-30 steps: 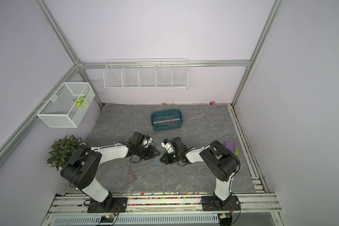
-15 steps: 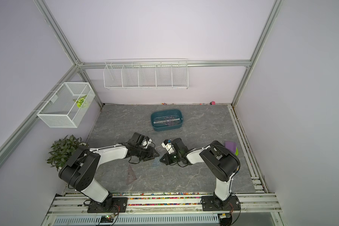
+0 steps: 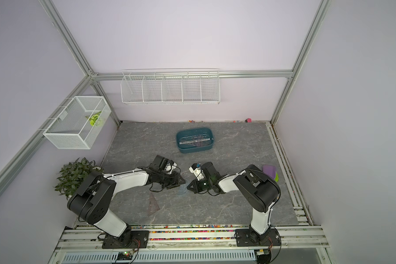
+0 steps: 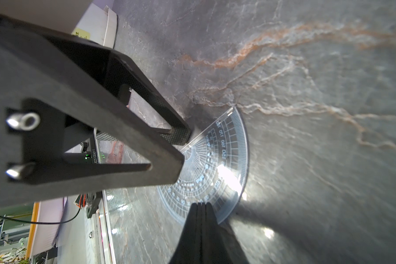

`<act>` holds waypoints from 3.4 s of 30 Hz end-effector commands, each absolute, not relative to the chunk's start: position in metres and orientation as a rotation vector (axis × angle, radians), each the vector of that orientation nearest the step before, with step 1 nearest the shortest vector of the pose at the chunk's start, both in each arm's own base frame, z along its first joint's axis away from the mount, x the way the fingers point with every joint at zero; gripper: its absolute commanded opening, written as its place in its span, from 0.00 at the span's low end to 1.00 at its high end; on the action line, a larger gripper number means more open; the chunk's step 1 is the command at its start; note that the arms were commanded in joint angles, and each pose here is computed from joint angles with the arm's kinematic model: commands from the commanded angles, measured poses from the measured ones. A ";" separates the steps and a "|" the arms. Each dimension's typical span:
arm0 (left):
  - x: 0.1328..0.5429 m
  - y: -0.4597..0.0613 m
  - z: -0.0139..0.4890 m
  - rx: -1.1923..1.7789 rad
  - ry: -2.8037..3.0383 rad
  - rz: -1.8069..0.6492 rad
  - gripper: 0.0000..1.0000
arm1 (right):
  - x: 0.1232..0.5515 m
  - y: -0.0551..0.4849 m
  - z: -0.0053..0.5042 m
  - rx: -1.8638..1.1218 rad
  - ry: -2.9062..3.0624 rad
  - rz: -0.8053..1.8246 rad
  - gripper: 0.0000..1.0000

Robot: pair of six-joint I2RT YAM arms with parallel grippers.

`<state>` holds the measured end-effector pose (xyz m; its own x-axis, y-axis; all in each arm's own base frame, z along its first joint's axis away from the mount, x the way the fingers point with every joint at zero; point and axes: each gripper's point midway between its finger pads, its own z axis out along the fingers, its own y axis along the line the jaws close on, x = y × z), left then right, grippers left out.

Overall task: Put the scattered rulers into the storage box
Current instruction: Pick up the ruler from the center of the board, then place the ruler in the storage box.

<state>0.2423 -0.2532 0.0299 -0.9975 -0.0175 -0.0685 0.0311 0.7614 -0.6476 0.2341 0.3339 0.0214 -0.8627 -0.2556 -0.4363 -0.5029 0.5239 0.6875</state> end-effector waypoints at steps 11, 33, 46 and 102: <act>0.182 -0.192 -0.031 -0.182 3.222 -0.661 0.50 | 0.207 0.303 -0.024 -0.576 2.699 1.146 0.06; 0.173 -0.198 -0.033 -0.157 3.235 -0.708 0.49 | 0.201 0.302 -0.030 -0.576 2.709 1.142 0.06; 0.170 -0.206 -0.038 -0.141 3.225 -0.778 0.06 | 0.200 0.308 -0.031 -0.607 2.718 1.142 0.06; 0.522 -0.284 0.172 -0.017 2.570 -0.715 0.51 | 0.276 0.262 0.067 -0.400 2.462 1.307 0.06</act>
<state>0.5245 -0.2965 0.1126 -0.9365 -0.1353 -0.3235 0.0575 0.8509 -0.5222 0.2780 0.2565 0.0534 -0.9287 -0.0609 -0.3658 -0.3380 0.5446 0.7676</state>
